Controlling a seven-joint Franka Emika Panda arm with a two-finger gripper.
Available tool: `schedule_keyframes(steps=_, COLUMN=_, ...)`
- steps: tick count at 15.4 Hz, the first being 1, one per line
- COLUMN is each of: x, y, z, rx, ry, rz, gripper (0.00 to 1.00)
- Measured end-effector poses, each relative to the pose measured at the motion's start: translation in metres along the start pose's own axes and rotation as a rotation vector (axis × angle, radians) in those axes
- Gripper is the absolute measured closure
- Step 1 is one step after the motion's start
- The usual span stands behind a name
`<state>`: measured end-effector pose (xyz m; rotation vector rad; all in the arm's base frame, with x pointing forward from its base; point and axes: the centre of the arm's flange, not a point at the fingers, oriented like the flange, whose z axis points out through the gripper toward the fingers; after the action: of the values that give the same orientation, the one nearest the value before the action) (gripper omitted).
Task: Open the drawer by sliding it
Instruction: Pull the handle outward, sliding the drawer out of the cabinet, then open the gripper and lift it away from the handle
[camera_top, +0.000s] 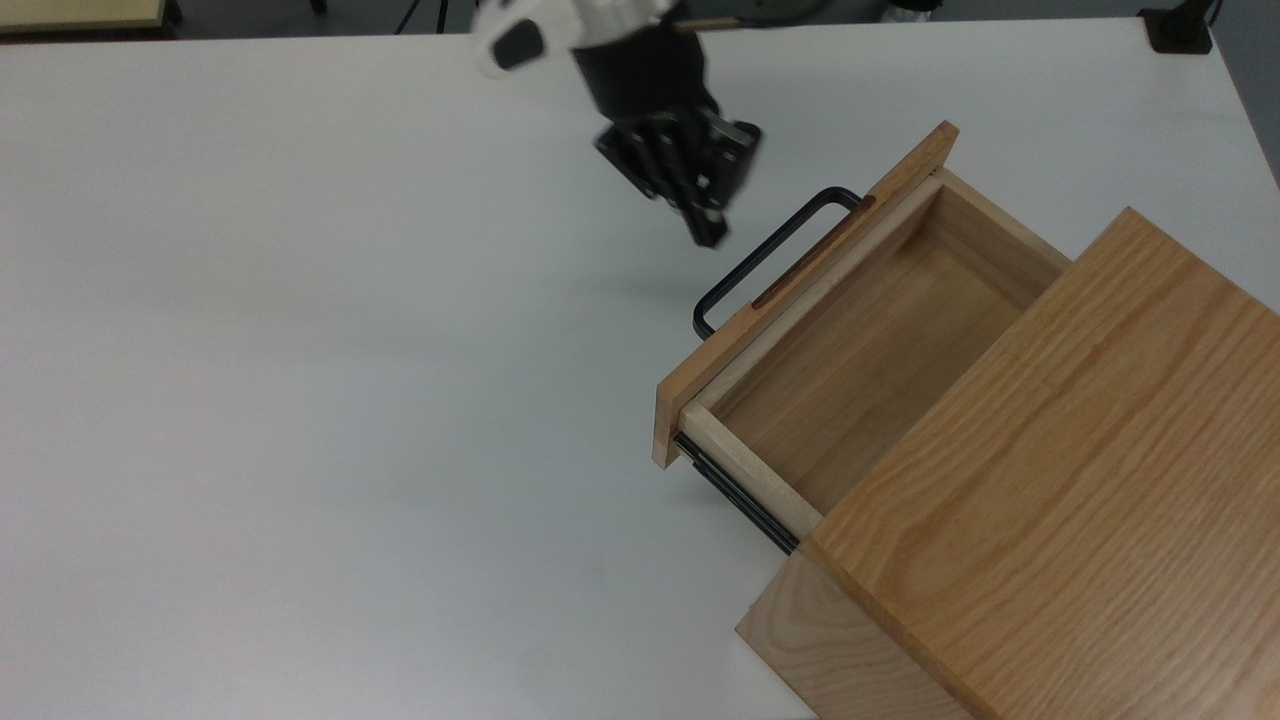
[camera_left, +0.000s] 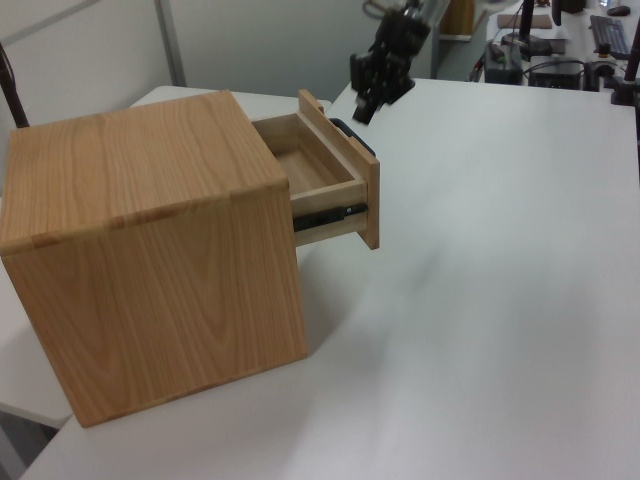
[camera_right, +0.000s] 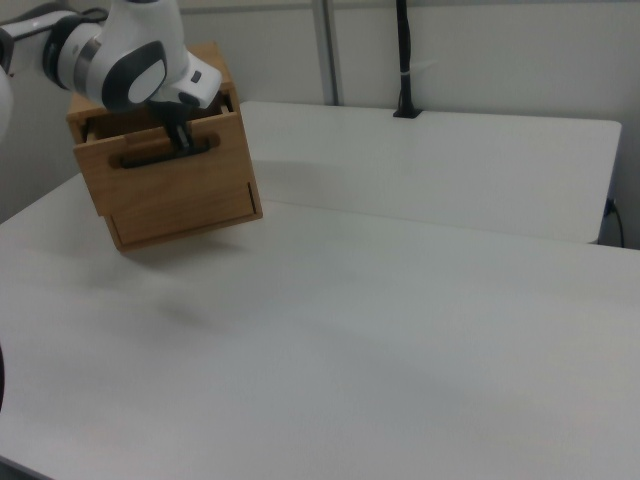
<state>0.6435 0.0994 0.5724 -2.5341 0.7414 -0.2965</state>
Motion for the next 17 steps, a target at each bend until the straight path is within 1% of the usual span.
schedule_keyframes(steps=2, x=0.005, y=0.014, z=-0.016, rx=-0.026, ry=-0.017, rz=-0.020, gripper=0.99)
schedule_keyframes(steps=5, x=0.008, y=0.028, z=-0.026, rx=-0.062, ry=-0.041, rz=-0.042, gripper=0.99)
schedule_keyframes(steps=6, x=0.008, y=0.030, z=-0.026, rx=-0.070, ry=-0.048, rz=-0.045, gripper=0.96)
schedule_keyframes(steps=7, x=0.008, y=0.031, z=-0.027, rx=-0.073, ry=-0.051, rz=-0.045, gripper=0.88)
schedule_keyframes(steps=11, x=0.008, y=0.032, z=-0.027, rx=-0.074, ry=-0.051, rz=-0.046, gripper=0.47)
schedule_keyframes(steps=12, x=0.008, y=0.032, z=-0.026, rx=-0.074, ry=-0.051, rz=-0.046, gripper=0.39)
schedule_keyframes(steps=14, x=0.006, y=0.029, z=-0.025, rx=-0.072, ry=-0.052, rz=-0.053, gripper=0.19)
schedule_keyframes(steps=17, x=-0.002, y=0.023, z=-0.013, rx=-0.076, ry=-0.073, rz=-0.092, gripper=0.19)
